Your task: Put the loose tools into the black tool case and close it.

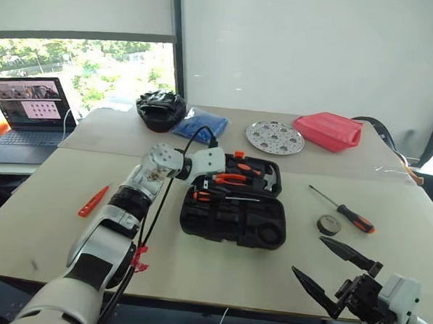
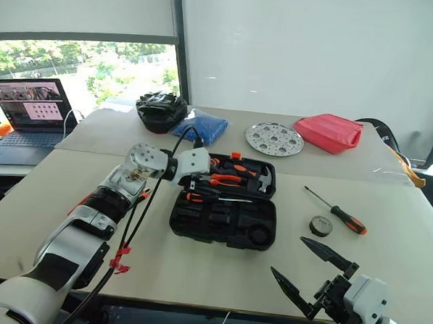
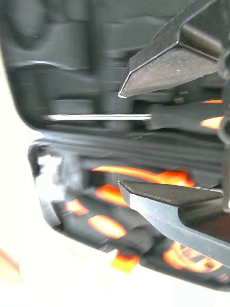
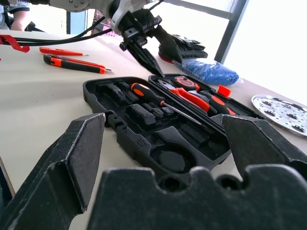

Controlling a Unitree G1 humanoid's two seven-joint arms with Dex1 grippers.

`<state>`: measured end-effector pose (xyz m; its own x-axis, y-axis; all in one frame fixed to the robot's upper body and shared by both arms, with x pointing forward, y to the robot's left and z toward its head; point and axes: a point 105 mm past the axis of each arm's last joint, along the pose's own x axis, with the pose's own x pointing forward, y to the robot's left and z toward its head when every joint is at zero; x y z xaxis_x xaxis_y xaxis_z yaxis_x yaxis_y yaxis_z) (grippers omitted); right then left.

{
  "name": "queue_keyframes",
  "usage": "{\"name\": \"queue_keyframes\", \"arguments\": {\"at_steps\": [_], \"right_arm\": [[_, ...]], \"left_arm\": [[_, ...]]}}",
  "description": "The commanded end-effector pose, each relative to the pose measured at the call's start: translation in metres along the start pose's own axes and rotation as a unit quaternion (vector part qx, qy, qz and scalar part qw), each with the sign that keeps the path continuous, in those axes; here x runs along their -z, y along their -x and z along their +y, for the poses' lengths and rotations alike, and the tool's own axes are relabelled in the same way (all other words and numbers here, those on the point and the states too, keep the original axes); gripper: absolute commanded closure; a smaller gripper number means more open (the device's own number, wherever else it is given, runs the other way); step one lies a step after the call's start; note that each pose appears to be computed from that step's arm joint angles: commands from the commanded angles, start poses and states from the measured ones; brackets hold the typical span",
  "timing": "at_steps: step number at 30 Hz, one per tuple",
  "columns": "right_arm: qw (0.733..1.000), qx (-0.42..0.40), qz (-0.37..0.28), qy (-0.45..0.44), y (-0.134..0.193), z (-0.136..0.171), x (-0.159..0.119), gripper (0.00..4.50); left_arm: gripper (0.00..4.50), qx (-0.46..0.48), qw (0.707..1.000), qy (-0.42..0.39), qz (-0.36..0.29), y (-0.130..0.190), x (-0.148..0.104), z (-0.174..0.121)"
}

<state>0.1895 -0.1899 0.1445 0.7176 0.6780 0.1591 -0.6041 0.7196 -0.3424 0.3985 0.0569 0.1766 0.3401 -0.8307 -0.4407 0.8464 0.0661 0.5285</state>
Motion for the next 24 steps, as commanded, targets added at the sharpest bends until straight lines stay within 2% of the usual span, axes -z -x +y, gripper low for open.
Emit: {"name": "queue_keyframes", "arguments": {"at_steps": [1, 2, 3, 4, 11, 20, 24], "right_arm": [[1.000, 0.002, -0.018, 0.009, -0.004, 0.000, -0.010, 0.00], [1.000, 0.002, -0.018, 0.010, -0.004, -0.001, -0.010, 0.00], [1.000, 0.002, -0.018, 0.010, -0.005, -0.001, -0.011, 0.00], [1.000, 0.002, -0.019, 0.011, -0.005, -0.001, -0.011, 0.00], [1.000, 0.004, -0.018, 0.014, -0.005, -0.002, -0.013, 0.00], [1.000, 0.007, -0.016, 0.013, -0.005, -0.002, -0.013, 0.00], [1.000, 0.011, -0.017, 0.011, -0.005, -0.001, -0.012, 0.00]], "left_arm": [[3.33, -0.021, 0.999, 0.043, -0.004, -0.001, 0.011, 0.000], [3.88, -0.023, 0.999, 0.047, -0.001, -0.002, 0.014, -0.001], [4.02, -0.025, 0.998, 0.054, 0.004, -0.004, 0.018, -0.002], [4.45, -0.027, 0.998, 0.059, 0.007, -0.005, 0.021, -0.003], [4.45, -0.043, 0.994, 0.101, 0.028, -0.017, 0.040, -0.010], [4.45, -0.013, 0.990, 0.130, 0.058, -0.029, 0.056, -0.031], [4.45, -0.009, 0.981, 0.173, 0.084, -0.037, 0.070, -0.042]]}}
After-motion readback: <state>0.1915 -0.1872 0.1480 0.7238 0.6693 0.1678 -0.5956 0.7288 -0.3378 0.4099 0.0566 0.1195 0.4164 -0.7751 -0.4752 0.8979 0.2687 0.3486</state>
